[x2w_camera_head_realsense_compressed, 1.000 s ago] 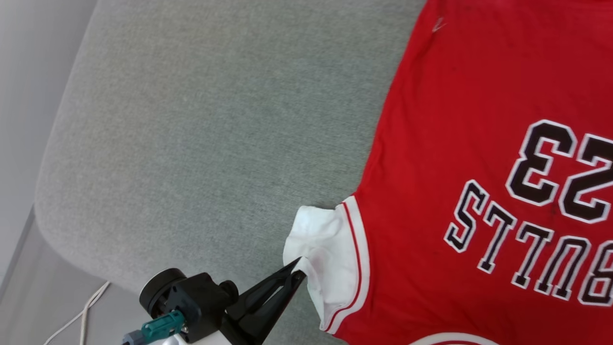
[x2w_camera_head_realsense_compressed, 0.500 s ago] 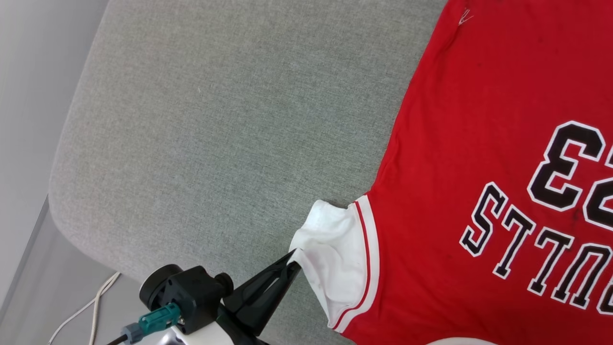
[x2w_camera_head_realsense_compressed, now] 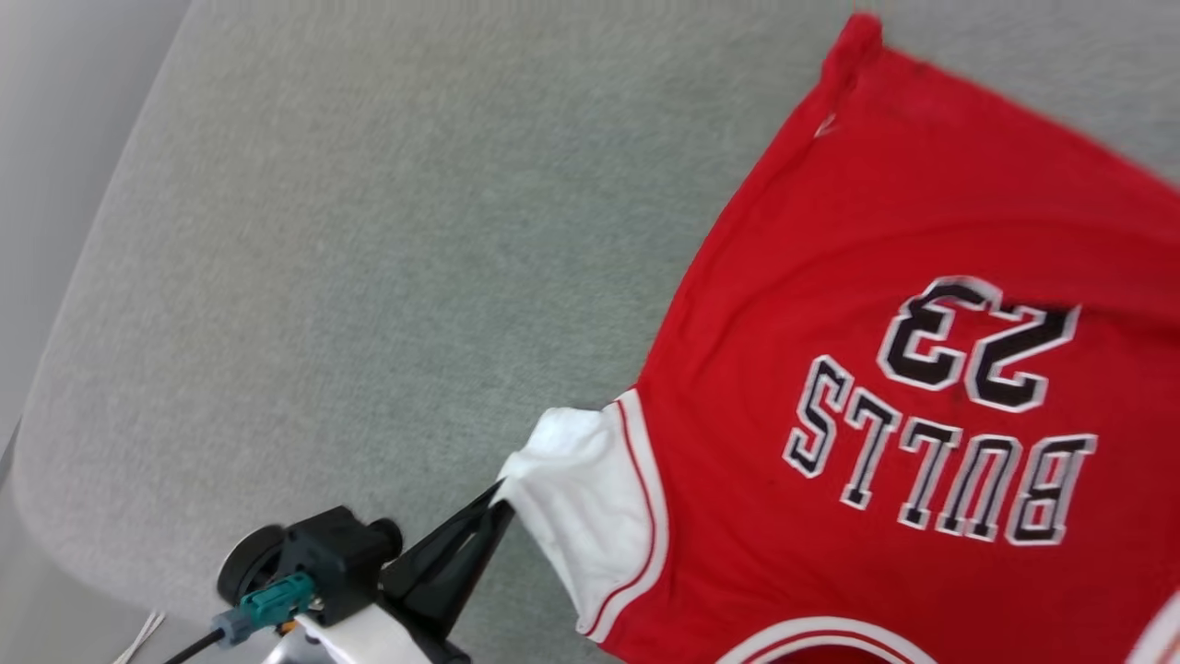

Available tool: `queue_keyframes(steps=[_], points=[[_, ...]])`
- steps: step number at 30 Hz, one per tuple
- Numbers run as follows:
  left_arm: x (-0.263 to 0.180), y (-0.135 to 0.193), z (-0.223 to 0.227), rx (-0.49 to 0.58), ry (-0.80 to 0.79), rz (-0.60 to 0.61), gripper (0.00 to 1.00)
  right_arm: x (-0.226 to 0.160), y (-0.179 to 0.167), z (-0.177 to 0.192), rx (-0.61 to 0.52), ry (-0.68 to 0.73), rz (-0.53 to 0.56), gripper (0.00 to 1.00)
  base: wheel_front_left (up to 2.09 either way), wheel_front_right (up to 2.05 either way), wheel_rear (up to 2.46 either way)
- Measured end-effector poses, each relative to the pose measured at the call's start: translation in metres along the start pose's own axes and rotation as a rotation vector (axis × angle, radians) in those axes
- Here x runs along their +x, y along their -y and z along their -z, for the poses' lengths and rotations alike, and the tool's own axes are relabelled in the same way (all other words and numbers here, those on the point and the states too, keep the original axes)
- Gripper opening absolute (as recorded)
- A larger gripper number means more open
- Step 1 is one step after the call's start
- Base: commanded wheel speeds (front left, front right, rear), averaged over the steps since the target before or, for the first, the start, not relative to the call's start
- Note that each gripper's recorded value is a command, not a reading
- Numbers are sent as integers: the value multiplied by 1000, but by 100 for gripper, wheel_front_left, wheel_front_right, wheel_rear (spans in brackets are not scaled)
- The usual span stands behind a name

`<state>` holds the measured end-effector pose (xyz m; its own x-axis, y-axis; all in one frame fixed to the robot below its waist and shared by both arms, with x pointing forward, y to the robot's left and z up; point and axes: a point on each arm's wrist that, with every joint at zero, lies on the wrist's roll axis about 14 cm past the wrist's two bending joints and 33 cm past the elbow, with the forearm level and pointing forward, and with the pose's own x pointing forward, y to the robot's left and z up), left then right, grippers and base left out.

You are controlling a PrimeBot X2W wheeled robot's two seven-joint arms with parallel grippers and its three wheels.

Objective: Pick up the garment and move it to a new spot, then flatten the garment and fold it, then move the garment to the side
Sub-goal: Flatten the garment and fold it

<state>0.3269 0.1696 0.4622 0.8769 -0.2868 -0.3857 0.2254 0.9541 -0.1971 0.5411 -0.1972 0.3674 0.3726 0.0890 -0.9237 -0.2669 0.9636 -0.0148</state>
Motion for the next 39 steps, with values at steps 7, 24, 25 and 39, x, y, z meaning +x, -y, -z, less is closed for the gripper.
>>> queue_keyframes(steps=[7,24,25,39], points=[[-3,4,5,-8,18,10,0,-46,5,65,70,24,-35,0,0,0,0],[3,34,-2,-46,100,106,0,-113,3,221,341,82,4,0,0,0,0],[3,36,-2,-49,103,110,0,-112,0,227,347,75,4,0,0,0,0],[7,33,-5,-36,103,113,0,-132,-6,148,178,234,-41,100,0,0,0]])
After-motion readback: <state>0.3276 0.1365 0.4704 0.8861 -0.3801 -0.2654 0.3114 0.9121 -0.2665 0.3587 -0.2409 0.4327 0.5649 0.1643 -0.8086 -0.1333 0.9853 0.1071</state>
